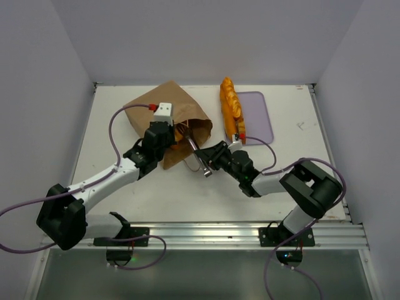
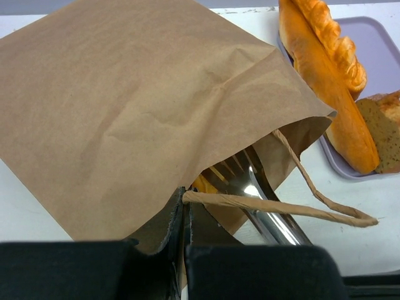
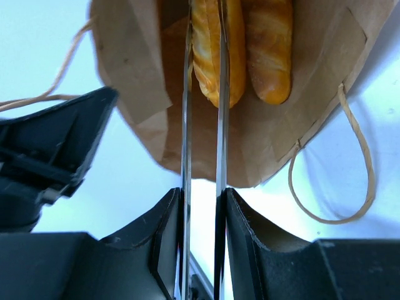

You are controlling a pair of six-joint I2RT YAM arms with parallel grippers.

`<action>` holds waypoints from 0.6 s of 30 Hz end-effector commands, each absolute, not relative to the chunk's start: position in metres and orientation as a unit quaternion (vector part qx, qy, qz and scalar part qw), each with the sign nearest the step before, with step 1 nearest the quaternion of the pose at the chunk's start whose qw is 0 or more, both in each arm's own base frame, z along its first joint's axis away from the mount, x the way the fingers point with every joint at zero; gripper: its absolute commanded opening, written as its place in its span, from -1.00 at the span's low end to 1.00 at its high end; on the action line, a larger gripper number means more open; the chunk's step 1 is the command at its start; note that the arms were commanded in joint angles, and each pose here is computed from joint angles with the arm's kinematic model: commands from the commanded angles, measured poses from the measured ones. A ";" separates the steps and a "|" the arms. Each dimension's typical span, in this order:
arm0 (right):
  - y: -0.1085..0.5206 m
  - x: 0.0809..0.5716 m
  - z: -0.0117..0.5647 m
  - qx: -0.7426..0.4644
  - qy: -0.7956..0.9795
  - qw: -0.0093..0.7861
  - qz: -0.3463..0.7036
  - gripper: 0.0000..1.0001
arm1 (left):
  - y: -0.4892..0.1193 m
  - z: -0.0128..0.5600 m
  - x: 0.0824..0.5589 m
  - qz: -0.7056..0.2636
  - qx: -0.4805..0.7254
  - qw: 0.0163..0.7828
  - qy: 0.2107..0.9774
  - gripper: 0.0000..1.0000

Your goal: Take the fake bread out of the paper bag

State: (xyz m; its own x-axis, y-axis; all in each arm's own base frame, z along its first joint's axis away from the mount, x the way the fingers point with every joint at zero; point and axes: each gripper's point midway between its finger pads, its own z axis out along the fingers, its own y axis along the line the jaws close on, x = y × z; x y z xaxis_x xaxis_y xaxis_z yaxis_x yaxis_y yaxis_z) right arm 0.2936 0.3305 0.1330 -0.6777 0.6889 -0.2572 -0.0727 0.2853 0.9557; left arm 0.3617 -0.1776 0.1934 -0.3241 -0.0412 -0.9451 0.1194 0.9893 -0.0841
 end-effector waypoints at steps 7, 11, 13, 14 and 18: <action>0.318 0.279 0.189 0.198 0.670 0.363 0.617 -1.00 | -0.171 0.219 0.385 -0.069 0.002 0.610 0.789 -1.00; 0.314 0.268 0.187 0.188 0.676 0.352 0.620 -1.00 | -0.170 0.222 0.384 -0.072 0.000 0.614 0.786 -1.00; 0.312 0.263 0.187 0.184 0.678 0.348 0.621 -1.00 | -0.168 0.225 0.382 -0.074 -0.002 0.620 0.781 -1.00; 0.310 0.260 0.190 0.183 0.678 0.348 0.621 -1.00 | -0.168 0.227 0.382 -0.074 -0.003 0.622 0.780 -1.00; 0.301 0.252 0.192 0.163 0.697 0.363 0.597 -1.00 | -0.166 0.231 0.382 -0.071 -0.002 0.623 0.779 -1.00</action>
State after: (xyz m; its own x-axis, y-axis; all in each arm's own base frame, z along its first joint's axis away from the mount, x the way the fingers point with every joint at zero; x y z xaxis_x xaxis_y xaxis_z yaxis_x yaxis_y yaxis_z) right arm 0.2572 0.3056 0.1588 -0.7027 0.6626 -0.2592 -0.1129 0.2559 0.9601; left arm 0.3743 -0.1687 0.1953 -0.3129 -0.0467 -0.9487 0.0906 0.9928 -0.0787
